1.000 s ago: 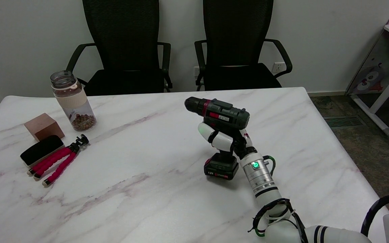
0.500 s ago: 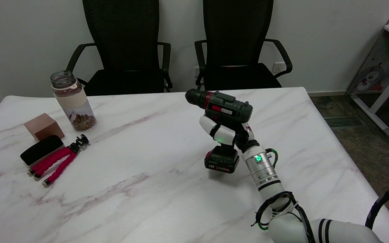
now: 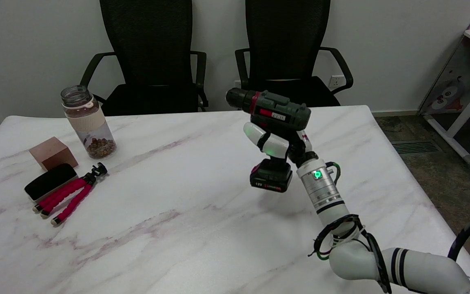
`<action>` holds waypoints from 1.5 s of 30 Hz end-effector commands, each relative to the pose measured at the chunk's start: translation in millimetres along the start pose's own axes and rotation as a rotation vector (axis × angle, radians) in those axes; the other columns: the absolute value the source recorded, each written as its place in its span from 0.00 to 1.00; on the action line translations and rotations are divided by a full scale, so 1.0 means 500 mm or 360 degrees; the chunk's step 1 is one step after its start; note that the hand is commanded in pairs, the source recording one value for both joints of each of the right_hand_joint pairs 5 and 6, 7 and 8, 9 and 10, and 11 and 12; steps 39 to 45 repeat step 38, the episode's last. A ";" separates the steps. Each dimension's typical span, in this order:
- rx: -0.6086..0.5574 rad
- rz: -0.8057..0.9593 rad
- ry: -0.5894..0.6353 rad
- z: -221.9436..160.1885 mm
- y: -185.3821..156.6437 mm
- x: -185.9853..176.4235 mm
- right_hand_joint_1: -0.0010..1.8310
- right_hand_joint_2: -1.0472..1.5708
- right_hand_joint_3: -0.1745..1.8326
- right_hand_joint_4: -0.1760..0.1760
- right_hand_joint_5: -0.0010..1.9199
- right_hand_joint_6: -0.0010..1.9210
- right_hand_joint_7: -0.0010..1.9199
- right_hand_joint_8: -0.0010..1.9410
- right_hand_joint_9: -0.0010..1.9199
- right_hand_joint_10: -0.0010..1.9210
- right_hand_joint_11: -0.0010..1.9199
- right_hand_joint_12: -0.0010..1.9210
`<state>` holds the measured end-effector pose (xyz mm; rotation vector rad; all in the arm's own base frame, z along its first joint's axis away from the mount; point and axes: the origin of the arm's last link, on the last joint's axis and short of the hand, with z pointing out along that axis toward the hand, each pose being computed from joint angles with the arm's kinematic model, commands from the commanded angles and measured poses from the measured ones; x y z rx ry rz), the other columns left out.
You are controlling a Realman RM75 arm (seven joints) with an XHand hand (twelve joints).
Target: Pick up the power screwdriver.
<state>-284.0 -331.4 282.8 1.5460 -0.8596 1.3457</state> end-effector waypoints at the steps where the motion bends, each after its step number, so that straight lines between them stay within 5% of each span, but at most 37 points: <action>1: 0.0226 -0.0172 0.0039 0.090 -0.072 0.071 0.43 0.95 0.45 1.00 0.74 0.74 0.74 0.73 1.00 1.00 1.00 1.00; 15: 0.0324 -0.0285 0.0056 0.141 -0.110 0.102 0.43 0.95 0.46 1.00 0.74 0.74 0.74 0.73 1.00 1.00 1.00 1.00; 45: 0.0236 -0.0400 -0.0006 0.129 -0.118 0.041 0.44 0.94 0.47 1.00 0.74 0.74 0.74 0.73 1.00 1.00 1.00 1.00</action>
